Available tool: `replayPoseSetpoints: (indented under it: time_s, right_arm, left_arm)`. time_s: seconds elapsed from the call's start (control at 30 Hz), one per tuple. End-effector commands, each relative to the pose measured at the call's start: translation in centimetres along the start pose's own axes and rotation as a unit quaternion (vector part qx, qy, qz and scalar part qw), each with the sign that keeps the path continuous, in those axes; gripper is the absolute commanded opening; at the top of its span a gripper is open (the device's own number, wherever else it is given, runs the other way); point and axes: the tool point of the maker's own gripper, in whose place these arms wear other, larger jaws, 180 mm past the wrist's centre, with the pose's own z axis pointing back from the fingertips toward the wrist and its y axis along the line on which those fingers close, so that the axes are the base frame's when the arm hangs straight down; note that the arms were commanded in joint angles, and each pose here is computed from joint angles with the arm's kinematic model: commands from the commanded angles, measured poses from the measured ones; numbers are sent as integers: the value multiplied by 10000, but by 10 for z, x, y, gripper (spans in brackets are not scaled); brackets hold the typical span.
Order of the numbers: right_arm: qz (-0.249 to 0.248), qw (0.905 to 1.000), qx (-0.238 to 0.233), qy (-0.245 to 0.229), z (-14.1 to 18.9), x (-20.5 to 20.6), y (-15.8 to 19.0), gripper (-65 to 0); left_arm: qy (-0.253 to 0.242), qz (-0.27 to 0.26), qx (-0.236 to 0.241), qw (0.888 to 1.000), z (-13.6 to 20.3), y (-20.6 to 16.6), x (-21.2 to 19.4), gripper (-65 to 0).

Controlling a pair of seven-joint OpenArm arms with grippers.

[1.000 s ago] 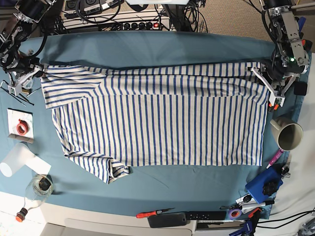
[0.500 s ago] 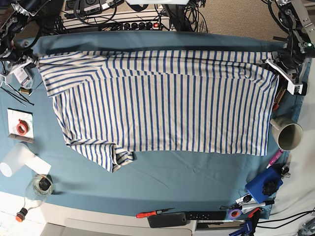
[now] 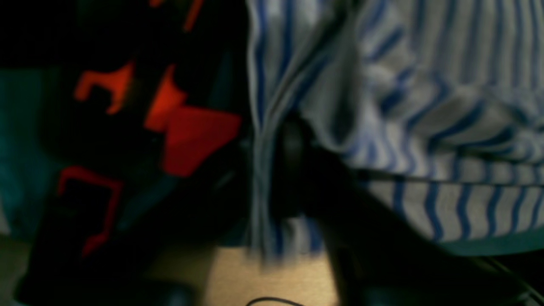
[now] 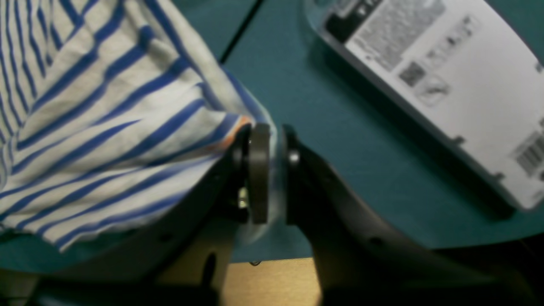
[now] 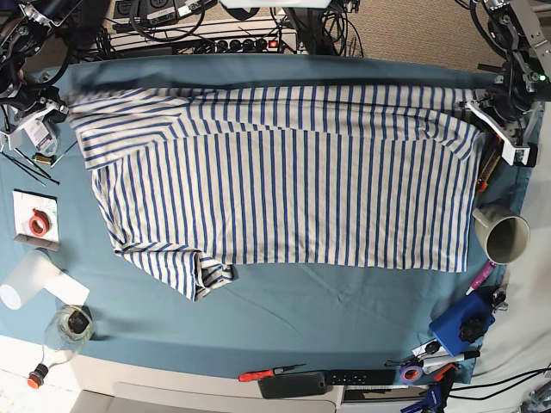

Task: Fold the T-shirt properly
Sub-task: 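Release the shirt edge and raise both grippers away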

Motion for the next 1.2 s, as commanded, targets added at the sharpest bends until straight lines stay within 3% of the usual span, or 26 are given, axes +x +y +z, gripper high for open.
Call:
replayPoseSetpoints:
  time_s: [0.0, 0.33, 0.5, 0.9, 1.07, 1.17]
  right_arm:
    - [183, 9994, -61, -276, 11, 19, -4, -558]
    - [228, 9989, 131, -394, 12, 24, 3, -538]
    - [215, 9981, 279, -513, 14, 30, 8, -538]
    - [541, 9963, 87, -665, 34, 56, -5, -538]
    - [668, 9952, -6, -713, 43, 67, -10, -538]
    - [717, 9945, -44, -764, 46, 73, -12, -538]
  left_arm:
    - [-171, -82, 137, 9997, 6, 8, 11, -457]
    - [-160, -142, 285, 9994, 7, 13, 12, -432]
    - [-420, -187, 324, 9984, 13, 11, 24, -432]
    - [-654, -491, 820, 9933, 22, 27, 39, -400]
    - [-826, -178, 941, 9920, 24, 32, 50, -400]
    - [-1028, -102, 773, 9916, 24, 25, 64, -400]
